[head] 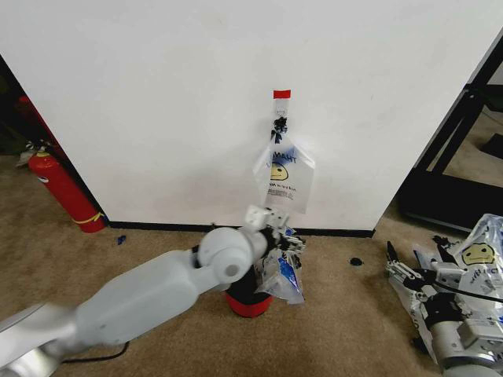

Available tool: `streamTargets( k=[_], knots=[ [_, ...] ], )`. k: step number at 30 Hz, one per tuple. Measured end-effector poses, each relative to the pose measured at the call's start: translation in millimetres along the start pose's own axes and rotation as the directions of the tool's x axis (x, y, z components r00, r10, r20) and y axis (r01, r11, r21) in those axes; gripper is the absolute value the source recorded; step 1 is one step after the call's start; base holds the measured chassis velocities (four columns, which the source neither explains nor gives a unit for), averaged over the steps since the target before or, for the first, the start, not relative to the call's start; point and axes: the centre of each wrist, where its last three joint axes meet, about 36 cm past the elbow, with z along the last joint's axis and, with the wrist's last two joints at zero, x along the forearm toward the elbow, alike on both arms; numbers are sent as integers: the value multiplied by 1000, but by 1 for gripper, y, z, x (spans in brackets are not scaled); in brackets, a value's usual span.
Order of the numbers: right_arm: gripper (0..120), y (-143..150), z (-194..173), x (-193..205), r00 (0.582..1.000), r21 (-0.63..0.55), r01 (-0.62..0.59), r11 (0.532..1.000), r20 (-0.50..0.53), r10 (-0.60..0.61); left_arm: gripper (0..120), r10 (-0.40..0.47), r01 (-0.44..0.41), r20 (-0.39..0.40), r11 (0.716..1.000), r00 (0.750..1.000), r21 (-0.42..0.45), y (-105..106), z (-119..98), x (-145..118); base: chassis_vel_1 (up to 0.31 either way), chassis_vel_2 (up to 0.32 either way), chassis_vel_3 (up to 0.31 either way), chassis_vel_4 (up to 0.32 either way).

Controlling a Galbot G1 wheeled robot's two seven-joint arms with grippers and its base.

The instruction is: Pick up the garbage bag from the wall and place it over the trash bin.

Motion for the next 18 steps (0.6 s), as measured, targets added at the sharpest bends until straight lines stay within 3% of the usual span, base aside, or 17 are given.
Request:
streamTargets(
  k=[8, 10, 18],
  knots=[
    [100, -2, -4, -2, 1000, -11, 4, 1000, 12, -4, 91, -88, 88, -68, 996, 994, -15, 2, 2, -29, 0, 0, 0, 0],
    [100, -2, -5, -2, 1000, -13, 5, 1000, 10, -5, 84, -98, 97, -84, 995, 992, -13, 6, 8, -31, 0, 0, 0, 0],
    [100, 0, -4, -6, 1000, -21, 10, 1000, 5, -10, 74, -93, 92, -111, 996, 989, -11, 5, 25, -43, 0, 0, 0, 0]
  ],
)
